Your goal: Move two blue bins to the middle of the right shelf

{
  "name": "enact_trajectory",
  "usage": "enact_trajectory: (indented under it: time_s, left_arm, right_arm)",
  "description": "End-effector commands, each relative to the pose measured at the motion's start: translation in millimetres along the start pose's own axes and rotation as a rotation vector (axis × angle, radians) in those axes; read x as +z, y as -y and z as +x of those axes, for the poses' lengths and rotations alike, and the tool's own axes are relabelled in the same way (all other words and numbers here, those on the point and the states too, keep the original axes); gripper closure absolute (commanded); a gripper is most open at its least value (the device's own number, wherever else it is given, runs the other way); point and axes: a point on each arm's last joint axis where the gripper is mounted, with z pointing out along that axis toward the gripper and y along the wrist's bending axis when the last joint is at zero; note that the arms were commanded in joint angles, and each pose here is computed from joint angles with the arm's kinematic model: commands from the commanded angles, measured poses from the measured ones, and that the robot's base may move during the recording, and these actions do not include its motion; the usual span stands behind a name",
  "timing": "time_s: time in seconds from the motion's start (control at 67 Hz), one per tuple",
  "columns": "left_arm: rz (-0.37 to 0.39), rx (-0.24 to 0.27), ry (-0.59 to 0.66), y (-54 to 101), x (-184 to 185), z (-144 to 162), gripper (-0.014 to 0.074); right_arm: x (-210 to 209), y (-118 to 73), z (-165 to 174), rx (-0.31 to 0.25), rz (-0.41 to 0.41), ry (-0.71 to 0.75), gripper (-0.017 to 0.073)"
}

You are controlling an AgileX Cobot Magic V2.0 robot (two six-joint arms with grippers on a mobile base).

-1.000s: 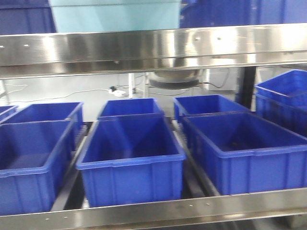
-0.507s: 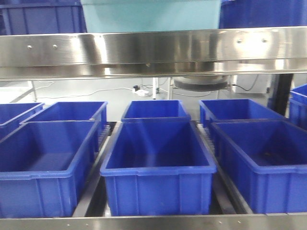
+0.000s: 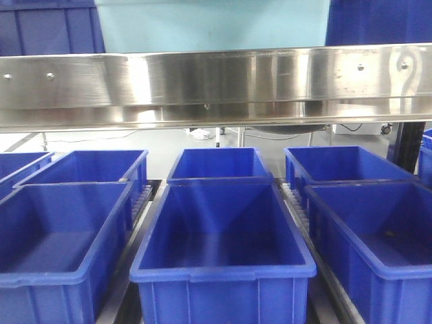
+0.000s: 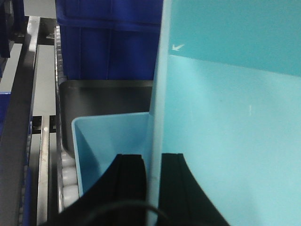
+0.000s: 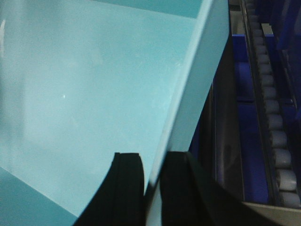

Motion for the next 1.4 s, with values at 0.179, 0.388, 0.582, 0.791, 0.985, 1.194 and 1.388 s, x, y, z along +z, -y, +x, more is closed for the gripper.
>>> enact_trajectory:
  time_s: [0.179,0.388,0.582,0.791,0.985,1.194,1.388]
  left_arm:
    - [0.012,-0.014,0.067,2.4,-3.5,-9.0,0.0704]
    - [0.012,-0.014,0.067,2.4,-3.5,-9.0,0.0704]
    - [0.012,-0.014,0.067,2.4,-3.5,-9.0,0.0704]
    - [0.012,-0.014,0.067,2.4,-3.5,-9.0,0.0704]
    - [0.012,-0.014,0.067,2.4,-3.5,-9.0,0.0704]
    - [0.012,-0.014,0.067,2.4,-3.5,-9.0,0.0704]
    - [0.012,-0.014,0.067,2.4,-3.5,-9.0,0.0704]
  right_arm:
    - [-9.0,-6.1,-5.0,-0.026,-0.044,0.055,0.0713]
    - [-9.0,-6.1,-5.0,-0.026,-0.044,0.055,0.0713]
    - [-9.0,-6.1,-5.0,-0.026,-0.044,0.055,0.0713]
    - [-9.0,-6.1,-5.0,-0.026,-0.044,0.055,0.0713]
    - [-9.0,-6.1,-5.0,-0.026,-0.044,0.055,0.0713]
    - [-9.0,-6.1,-5.0,-0.026,-0.044,0.055,0.0713]
    - [-9.0,-6.1,-5.0,-0.026,-0.044,0.055,0.0713]
